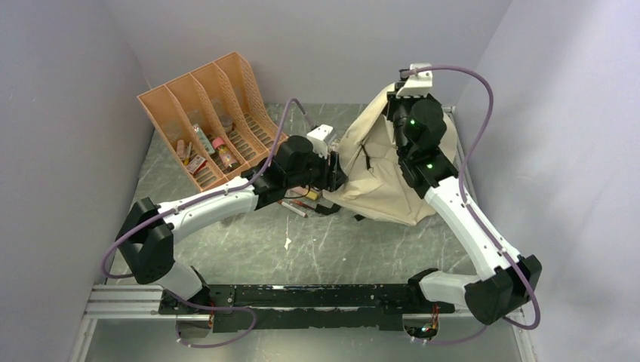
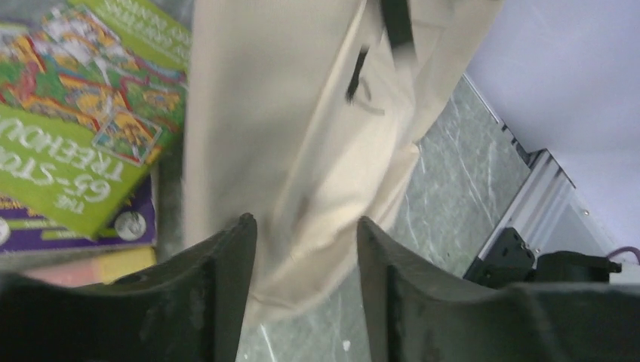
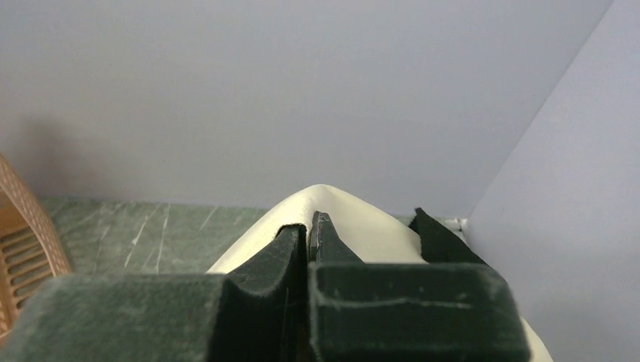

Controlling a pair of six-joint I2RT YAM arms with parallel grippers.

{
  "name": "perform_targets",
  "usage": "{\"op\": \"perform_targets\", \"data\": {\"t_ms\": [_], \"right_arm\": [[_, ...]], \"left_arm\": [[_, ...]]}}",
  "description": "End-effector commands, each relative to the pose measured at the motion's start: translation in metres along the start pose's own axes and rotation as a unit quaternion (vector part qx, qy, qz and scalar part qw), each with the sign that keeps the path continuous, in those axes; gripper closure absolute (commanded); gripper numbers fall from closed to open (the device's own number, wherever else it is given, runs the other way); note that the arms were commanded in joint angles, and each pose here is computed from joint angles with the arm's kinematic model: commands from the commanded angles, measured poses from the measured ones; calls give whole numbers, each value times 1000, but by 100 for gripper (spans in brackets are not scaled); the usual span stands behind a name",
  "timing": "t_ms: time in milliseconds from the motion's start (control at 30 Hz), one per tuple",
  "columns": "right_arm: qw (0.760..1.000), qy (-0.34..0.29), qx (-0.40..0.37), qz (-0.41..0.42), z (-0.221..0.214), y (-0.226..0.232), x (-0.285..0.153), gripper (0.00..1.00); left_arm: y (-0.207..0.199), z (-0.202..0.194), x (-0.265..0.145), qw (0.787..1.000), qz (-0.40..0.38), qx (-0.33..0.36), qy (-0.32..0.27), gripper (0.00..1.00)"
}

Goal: Pack the student bag
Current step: Unzip the student bag at the center of the board.

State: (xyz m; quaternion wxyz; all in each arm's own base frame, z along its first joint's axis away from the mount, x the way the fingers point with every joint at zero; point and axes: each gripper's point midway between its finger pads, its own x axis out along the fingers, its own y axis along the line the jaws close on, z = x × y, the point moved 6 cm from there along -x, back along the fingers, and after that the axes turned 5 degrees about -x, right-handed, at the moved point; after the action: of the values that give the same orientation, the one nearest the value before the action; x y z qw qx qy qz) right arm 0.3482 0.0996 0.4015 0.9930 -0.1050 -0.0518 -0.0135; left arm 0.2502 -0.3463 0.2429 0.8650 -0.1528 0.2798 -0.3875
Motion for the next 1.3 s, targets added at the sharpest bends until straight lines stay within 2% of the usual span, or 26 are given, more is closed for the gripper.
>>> {"op": "perform_targets", "data": {"t_ms": [0, 167, 267, 367, 433, 567, 667, 767, 933, 1067, 1167, 1200, 1233, 1267], "right_arm": [[992, -121, 28, -24, 54, -27, -24, 100], [980, -170, -40, 91, 41, -4, -40, 100], [959, -192, -100, 185, 30, 18, -48, 100], [937, -220, -119, 244, 25, 32, -57, 100], [911, -245, -131, 304, 25, 44, -66, 100], [846, -270, -144, 436, 25, 67, -86, 100], [796, -270, -153, 519, 21, 81, -97, 99], [758, -258, -150, 580, 13, 92, -104, 97], [690, -208, -127, 682, -20, 109, -116, 82], [662, -143, -72, 732, -53, 126, -127, 70], [655, -89, -6, 750, -83, 143, -144, 56], [663, -115, 10, 739, -79, 149, -145, 44], [675, -105, 30, 730, -83, 154, -151, 38], [691, -99, 32, 715, -87, 155, -153, 36]], "left_arm": [[-11, 1, -25, 999, -33, 22, 2, 40], [1, 5, -59, 998, 9, 45, -31, 39], [8, 14, -89, 995, 36, 48, -75, 39], [18, 26, -121, 988, 81, 43, -122, 39], [26, 35, -140, 981, 117, 41, -148, 37], [41, 49, -172, 965, 188, 36, -180, 25], [47, 55, -184, 958, 213, 38, -190, 24], [53, 56, -189, 954, 226, 35, -193, 22], [62, 50, -184, 954, 234, 16, -185, 22], [72, 46, -183, 949, 257, -3, -182, 21], [80, 45, -185, 942, 280, -14, -185, 21], [83, 45, -187, 939, 289, -17, -187, 20], [85, 45, -188, 935, 299, -20, -189, 19], [88, 46, -190, 932, 306, -23, -192, 18]]}}
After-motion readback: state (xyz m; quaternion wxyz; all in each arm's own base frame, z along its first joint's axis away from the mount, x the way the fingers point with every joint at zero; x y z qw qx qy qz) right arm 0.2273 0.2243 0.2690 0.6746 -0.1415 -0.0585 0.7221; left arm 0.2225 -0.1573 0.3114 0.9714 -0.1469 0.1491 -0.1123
